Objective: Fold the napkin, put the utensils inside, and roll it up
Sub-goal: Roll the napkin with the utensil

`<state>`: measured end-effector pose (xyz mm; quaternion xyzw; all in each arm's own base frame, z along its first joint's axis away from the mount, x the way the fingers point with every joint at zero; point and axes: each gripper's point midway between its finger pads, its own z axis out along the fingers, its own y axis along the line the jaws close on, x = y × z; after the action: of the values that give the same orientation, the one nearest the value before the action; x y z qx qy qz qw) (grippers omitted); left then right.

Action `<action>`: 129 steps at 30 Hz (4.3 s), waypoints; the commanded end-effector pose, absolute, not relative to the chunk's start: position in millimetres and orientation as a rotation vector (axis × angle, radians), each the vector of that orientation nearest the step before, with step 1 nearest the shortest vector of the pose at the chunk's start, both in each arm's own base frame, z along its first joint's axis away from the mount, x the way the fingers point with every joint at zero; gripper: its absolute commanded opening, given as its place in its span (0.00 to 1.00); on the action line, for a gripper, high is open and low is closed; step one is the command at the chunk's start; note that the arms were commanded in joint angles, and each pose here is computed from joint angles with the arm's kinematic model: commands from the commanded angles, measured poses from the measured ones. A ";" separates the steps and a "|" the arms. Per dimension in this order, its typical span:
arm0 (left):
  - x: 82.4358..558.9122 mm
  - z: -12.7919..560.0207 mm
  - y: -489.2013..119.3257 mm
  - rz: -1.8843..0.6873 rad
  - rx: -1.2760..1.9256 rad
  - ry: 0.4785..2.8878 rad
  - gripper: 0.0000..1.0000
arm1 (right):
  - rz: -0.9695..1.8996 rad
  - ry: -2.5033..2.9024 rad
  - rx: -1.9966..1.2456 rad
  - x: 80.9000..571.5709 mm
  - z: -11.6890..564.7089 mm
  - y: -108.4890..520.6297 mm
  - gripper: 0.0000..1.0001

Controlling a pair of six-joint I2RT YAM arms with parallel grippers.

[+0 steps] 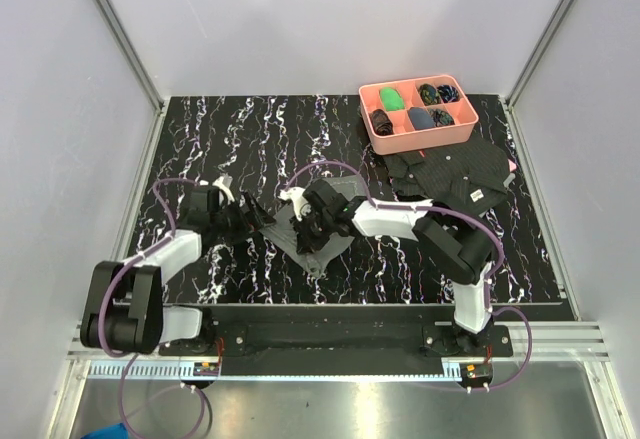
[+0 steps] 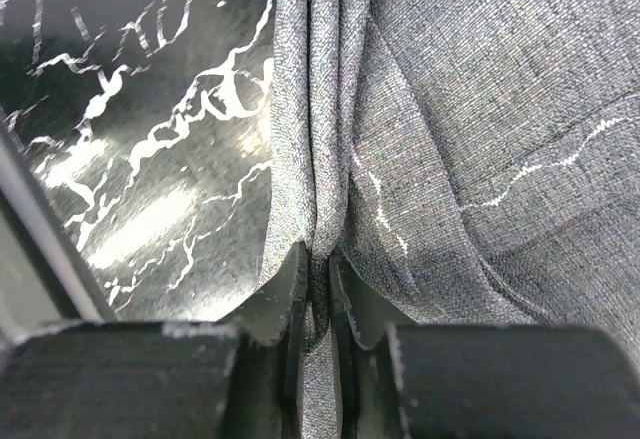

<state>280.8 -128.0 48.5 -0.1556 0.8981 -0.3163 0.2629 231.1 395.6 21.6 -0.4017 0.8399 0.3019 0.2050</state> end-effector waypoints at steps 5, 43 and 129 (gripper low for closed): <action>270.5 44.3 -107.1 -0.716 -0.399 2.337 0.94 | 0.988 2.474 -1.251 185.1 -12.2 366.5 0.05; 229.4 11.4 -143.5 -0.951 -0.333 2.482 0.42 | 1.289 2.585 -1.098 193.5 -27.2 350.9 0.05; 232.7 61.3 -141.5 -0.975 -0.327 2.317 0.81 | 1.433 2.384 -1.274 171.1 6.1 389.4 0.24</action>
<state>217.7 -135.4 49.1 -0.1416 0.8908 -0.3487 0.2547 178.9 397.2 21.8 -0.4224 0.7639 0.4822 0.0741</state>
